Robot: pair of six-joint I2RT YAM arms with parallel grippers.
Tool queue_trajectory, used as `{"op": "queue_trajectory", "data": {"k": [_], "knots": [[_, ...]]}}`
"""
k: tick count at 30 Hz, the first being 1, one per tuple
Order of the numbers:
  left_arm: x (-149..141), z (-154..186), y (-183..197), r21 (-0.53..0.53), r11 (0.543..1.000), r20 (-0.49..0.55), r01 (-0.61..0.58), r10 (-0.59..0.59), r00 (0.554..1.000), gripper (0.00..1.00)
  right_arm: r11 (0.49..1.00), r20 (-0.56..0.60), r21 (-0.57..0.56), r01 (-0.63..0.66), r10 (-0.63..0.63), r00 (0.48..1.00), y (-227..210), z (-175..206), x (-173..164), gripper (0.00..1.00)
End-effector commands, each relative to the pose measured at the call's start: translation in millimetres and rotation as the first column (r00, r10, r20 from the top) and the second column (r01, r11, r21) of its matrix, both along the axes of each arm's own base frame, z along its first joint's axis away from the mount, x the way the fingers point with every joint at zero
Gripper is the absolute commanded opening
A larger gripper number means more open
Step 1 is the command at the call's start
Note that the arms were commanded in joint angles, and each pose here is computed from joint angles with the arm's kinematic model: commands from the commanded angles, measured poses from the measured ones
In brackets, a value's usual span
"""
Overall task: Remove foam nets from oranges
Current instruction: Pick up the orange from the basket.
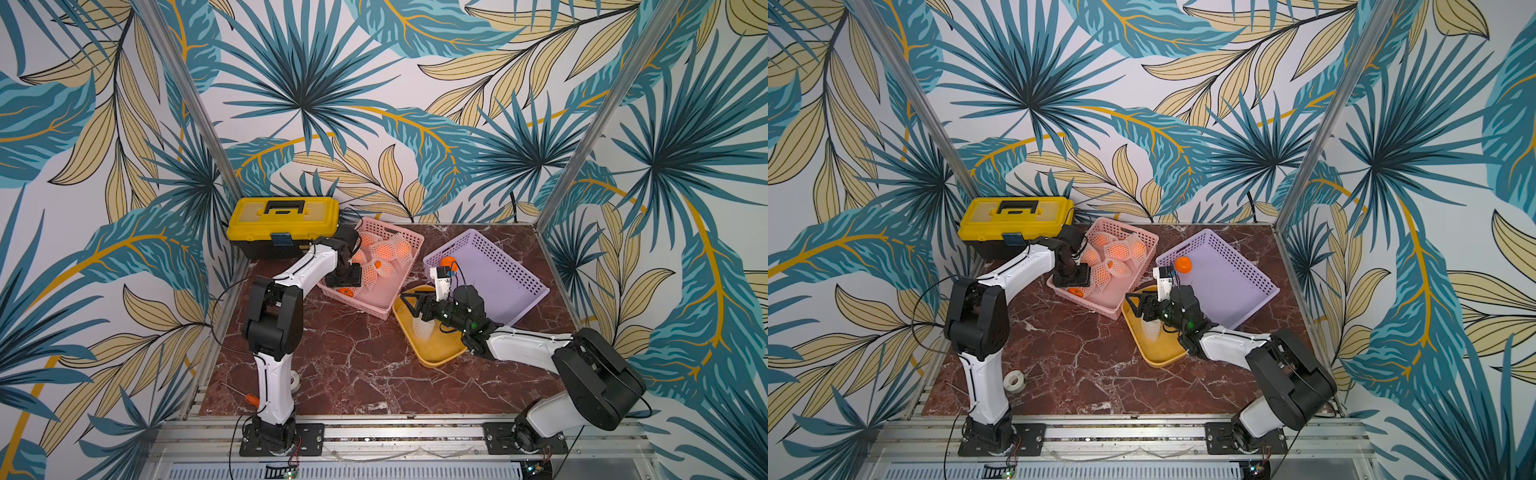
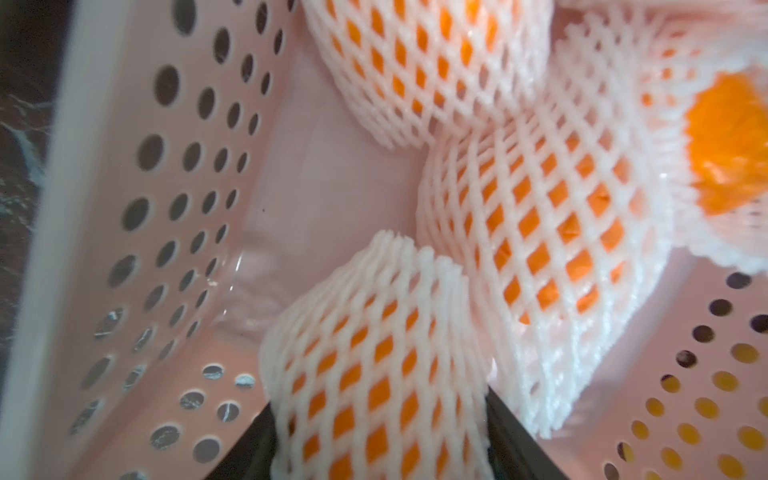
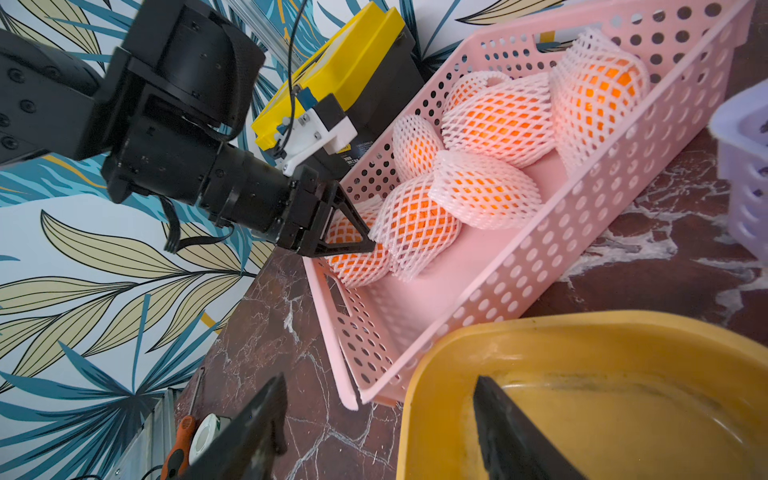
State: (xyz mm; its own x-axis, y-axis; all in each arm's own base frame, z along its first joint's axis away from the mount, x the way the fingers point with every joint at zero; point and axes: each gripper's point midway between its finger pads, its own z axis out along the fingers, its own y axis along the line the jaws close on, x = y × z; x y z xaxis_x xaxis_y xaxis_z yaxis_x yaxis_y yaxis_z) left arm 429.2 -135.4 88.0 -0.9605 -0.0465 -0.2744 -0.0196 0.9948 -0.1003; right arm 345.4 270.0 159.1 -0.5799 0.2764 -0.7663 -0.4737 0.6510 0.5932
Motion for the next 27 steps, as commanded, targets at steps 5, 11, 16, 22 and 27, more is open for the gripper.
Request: {"op": "queue_trajectory", "data": {"k": [5,11,16,22,27], "knots": [[0,49,5,-0.015,0.999,0.117,-0.035,0.036,0.992,0.4,1.0,0.0,0.005,0.013,-0.013,1.0,0,3,3,0.73],[-4,76,14,-0.024,0.998,0.176,-0.053,0.057,0.983,0.38,1.0,-0.001,0.005,0.012,-0.012,1.0,0,3,2,0.73],[-14,101,15,-0.064,0.996,0.22,-0.055,0.068,0.973,0.39,1.0,-0.002,0.006,0.011,-0.011,1.0,1,3,3,0.73],[-40,118,13,-0.134,0.99,0.233,-0.051,0.081,0.969,0.39,1.0,-0.003,0.006,0.008,-0.008,1.0,1,2,2,0.73],[-78,129,1,-0.207,0.978,0.224,-0.02,0.067,0.972,0.4,1.0,-0.003,0.006,0.005,-0.005,1.0,2,2,3,0.73]]}}
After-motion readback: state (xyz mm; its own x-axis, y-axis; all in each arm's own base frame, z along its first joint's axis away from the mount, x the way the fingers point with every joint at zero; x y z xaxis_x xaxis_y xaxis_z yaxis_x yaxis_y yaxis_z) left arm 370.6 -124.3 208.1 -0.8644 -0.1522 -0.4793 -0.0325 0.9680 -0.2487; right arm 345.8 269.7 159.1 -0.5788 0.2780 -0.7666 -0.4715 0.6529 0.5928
